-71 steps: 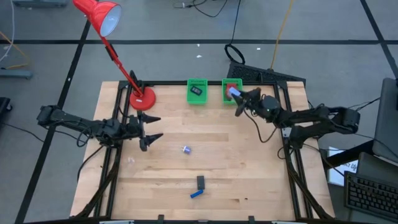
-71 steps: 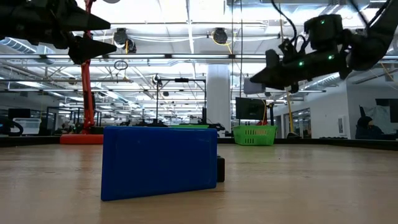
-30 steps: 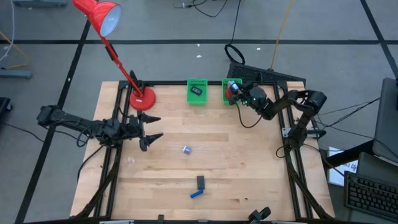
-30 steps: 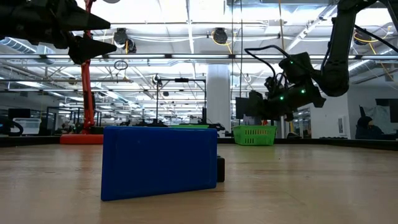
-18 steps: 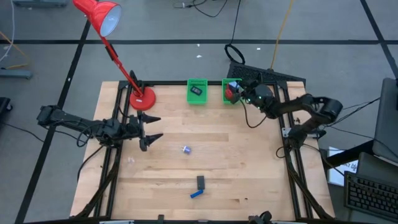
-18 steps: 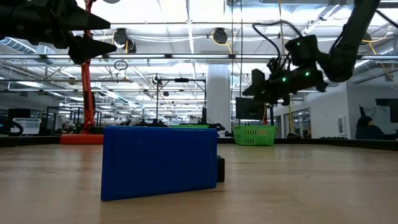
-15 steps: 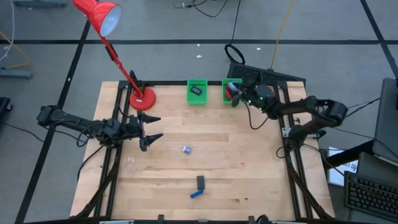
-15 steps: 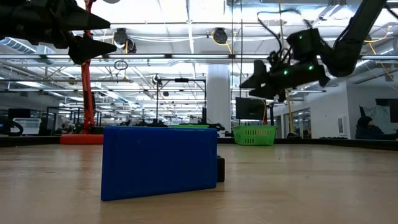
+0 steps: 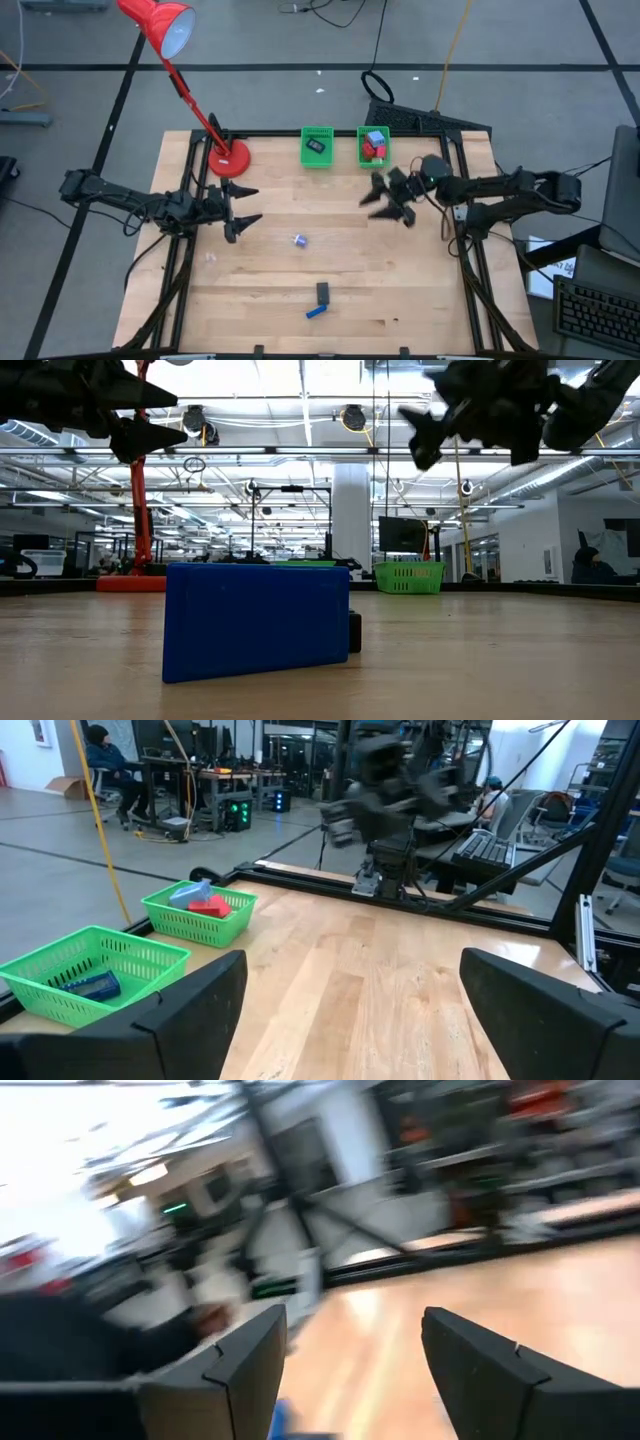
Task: Pick & Place Office items
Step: Put the blue digital timer into the left green basket
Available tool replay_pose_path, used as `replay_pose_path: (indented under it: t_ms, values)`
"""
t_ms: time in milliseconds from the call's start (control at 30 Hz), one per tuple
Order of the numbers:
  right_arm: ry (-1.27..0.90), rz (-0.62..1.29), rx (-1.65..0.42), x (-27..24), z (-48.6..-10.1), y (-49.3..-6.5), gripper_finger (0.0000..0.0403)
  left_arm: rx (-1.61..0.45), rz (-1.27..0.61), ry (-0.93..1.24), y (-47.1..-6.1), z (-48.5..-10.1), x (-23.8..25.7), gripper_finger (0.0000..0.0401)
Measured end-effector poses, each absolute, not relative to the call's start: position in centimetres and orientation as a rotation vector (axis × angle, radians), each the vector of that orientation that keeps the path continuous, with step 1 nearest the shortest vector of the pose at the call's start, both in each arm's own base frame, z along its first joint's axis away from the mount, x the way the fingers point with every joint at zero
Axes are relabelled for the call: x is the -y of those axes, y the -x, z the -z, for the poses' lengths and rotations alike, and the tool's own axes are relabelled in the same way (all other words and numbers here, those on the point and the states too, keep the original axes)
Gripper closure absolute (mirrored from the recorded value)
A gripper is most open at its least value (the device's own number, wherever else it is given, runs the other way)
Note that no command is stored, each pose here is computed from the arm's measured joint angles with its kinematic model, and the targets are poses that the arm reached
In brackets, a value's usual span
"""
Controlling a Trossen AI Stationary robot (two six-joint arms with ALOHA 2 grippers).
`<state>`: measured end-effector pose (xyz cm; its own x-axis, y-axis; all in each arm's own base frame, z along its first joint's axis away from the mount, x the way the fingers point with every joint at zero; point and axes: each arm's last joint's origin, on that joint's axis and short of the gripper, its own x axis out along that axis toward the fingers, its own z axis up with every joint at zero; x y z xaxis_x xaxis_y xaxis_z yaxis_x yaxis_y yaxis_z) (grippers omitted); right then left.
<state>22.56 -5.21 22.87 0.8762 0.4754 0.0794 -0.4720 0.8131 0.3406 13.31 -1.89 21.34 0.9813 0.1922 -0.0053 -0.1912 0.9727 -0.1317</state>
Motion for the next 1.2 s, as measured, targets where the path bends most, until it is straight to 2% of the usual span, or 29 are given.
replay_pose_path:
  t_ms: [300, 667, 767, 900, 1033, 1200]
  values:
    - [-0.207, -0.773, 0.012, -0.9, -23.1, -23.0, 0.0182, 0.008, -0.194, 0.132, -13.3, -21.3, 1.9, 0.0036]
    - [-0.149, -0.846, -0.01, -2.8, -22.6, -22.9, 0.0184, 0.074, -0.189, 0.183, -13.3, -22.0, 1.9, 0.0036]
    - [-0.153, -0.837, -0.019, -2.7, -22.6, -22.9, 0.0184, 0.081, -0.167, 0.215, -13.3, -22.0, 1.9, 0.0036]
    - [-0.181, -0.713, -0.074, -2.5, -22.1, -23.0, 0.0189, 0.068, -0.156, 0.292, -13.5, -21.8, 2.0, 0.0036]
    - [-0.103, -0.575, -0.104, -2.2, -22.2, -22.4, 0.0193, 0.04, -0.16, 0.366, -13.9, -21.4, 2.1, 0.0036]
    - [-0.043, -0.495, -0.104, -1.9, -23.4, -20.6, 0.0193, 0.003, -0.189, 0.4, -14.4, -20.8, 2.2, 0.0036]
